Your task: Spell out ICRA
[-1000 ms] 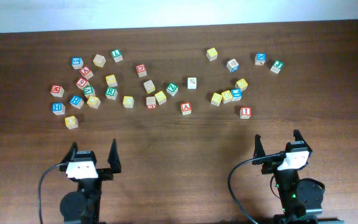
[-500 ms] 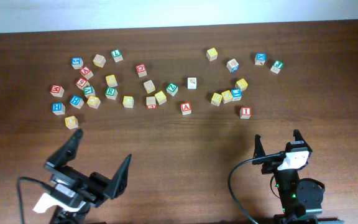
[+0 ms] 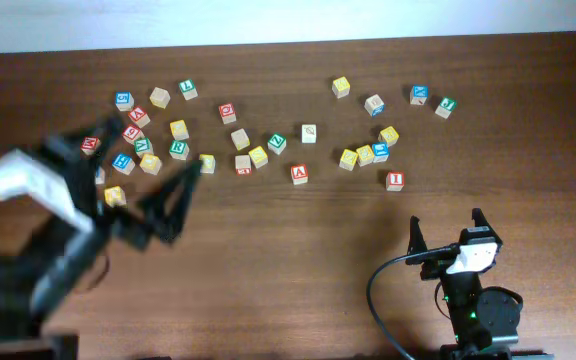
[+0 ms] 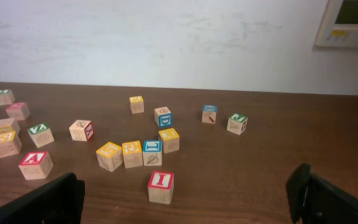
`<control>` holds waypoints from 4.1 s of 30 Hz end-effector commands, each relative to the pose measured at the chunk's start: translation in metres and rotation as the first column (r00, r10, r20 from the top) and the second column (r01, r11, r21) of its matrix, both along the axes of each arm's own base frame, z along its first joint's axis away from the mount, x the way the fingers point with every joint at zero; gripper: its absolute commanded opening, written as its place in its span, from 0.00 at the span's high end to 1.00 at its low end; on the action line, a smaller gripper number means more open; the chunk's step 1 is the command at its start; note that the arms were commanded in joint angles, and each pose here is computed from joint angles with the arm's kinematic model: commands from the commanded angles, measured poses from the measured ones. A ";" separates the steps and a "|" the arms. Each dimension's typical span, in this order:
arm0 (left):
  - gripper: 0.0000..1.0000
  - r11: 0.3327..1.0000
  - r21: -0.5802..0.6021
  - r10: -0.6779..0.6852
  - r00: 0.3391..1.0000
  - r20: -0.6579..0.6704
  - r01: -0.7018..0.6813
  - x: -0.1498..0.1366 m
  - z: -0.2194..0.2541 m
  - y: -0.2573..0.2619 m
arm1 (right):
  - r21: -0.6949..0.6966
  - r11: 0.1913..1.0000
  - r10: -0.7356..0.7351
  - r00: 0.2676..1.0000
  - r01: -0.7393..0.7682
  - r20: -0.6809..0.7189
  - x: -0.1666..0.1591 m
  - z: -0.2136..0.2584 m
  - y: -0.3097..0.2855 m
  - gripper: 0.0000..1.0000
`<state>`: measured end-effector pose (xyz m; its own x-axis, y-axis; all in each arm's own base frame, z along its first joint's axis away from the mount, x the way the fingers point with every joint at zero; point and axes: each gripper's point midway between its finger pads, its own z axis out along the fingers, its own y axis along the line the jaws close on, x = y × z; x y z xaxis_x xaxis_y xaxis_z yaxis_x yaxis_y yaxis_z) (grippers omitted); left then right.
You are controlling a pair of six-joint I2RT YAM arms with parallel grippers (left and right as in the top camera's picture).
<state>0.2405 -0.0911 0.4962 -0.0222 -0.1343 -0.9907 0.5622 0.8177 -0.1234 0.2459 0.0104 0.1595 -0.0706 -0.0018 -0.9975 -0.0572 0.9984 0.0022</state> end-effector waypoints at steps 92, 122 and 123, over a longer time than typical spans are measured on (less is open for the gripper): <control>0.01 0.756 0.545 0.511 -0.193 -0.838 -0.362 0.126 -0.348 0.148 | 0.098 0.995 0.095 0.056 0.038 -0.994 0.139 -0.109 0.030 0.18; 0.01 0.756 0.545 0.511 -0.193 -0.838 -0.362 0.126 -0.348 0.148 | 0.035 0.998 0.033 0.051 0.053 -0.998 0.134 -0.153 0.048 0.73; 0.01 0.756 0.545 0.511 -0.193 -0.838 -0.362 0.126 -0.348 0.148 | 0.044 0.998 0.041 0.050 0.053 -0.998 0.134 -0.152 0.050 0.75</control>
